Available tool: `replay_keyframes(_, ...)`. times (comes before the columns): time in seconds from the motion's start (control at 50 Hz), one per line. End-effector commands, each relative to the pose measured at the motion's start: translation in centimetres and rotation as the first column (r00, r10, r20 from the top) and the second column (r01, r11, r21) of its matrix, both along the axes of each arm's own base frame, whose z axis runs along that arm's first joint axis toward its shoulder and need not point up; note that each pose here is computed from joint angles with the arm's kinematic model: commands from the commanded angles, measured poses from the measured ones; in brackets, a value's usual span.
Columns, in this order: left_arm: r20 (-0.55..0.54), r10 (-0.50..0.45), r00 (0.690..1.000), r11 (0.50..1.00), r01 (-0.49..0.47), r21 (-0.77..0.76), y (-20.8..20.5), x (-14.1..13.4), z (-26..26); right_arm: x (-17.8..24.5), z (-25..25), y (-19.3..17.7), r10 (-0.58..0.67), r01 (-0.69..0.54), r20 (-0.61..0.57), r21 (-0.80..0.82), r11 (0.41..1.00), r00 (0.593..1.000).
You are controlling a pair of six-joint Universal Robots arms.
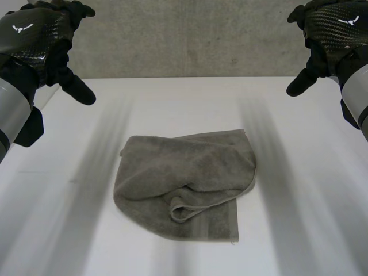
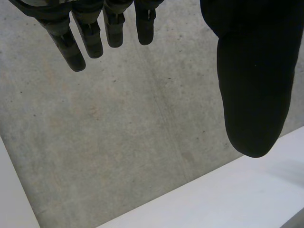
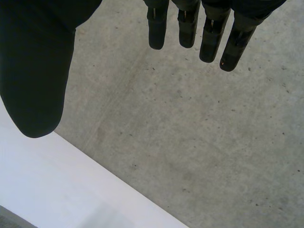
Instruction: Fold the towel.
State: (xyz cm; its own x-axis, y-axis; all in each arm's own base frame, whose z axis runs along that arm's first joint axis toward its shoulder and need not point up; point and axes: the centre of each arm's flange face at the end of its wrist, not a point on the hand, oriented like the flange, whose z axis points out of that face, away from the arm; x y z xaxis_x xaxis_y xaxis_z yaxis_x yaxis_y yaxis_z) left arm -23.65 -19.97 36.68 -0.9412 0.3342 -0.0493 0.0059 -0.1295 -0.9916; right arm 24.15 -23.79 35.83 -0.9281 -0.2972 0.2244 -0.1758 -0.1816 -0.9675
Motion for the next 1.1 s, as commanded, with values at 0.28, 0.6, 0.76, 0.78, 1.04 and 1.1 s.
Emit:
replay_keyframes(0.28, 0.087, -0.08, 0.993, 0.989, 0.068, 0.134, -3.8, -2.6, -5.3, 5.5, -9.6, 2.7, 0.461, -0.345, -0.304, 0.366, 0.864, 0.834)
replay_keyframes(0.6, 0.279, -0.037, 0.959, 0.969, -0.034, 0.246, -8.6, -1.5, -11.7, 10.8, -20.0, 5.1, 0.706, -0.559, -0.224, 0.471, 0.682, 0.672)
replay_keyframes(0.76, 0.294, -0.032, 0.955, 0.953, -0.059, 0.296, -8.2, -0.6, -13.2, 12.2, -23.3, 5.7, 0.733, -0.58, -0.231, 0.479, 0.658, 0.64)
replay_keyframes(0.78, 0.298, -0.037, 0.954, 0.951, -0.059, 0.305, -7.9, -0.5, -13.5, 12.2, -23.3, 5.7, 0.733, -0.581, -0.231, 0.479, 0.658, 0.64)
replay_keyframes(1.04, 0.315, -0.07, 0.946, 0.931, -0.052, 0.361, -5.8, -0.2, -15.3, 13.3, -18.4, 2.8, 0.573, -0.527, -0.249, 0.229, 0.818, 0.781)
replay_keyframes(1.1, 0.31, -0.096, 0.946, 0.931, -0.025, 0.365, -5.6, -0.5, -15.7, 13.0, -13.7, 2.8, 0.54, -0.526, -0.15, 0.128, 0.841, 0.828)
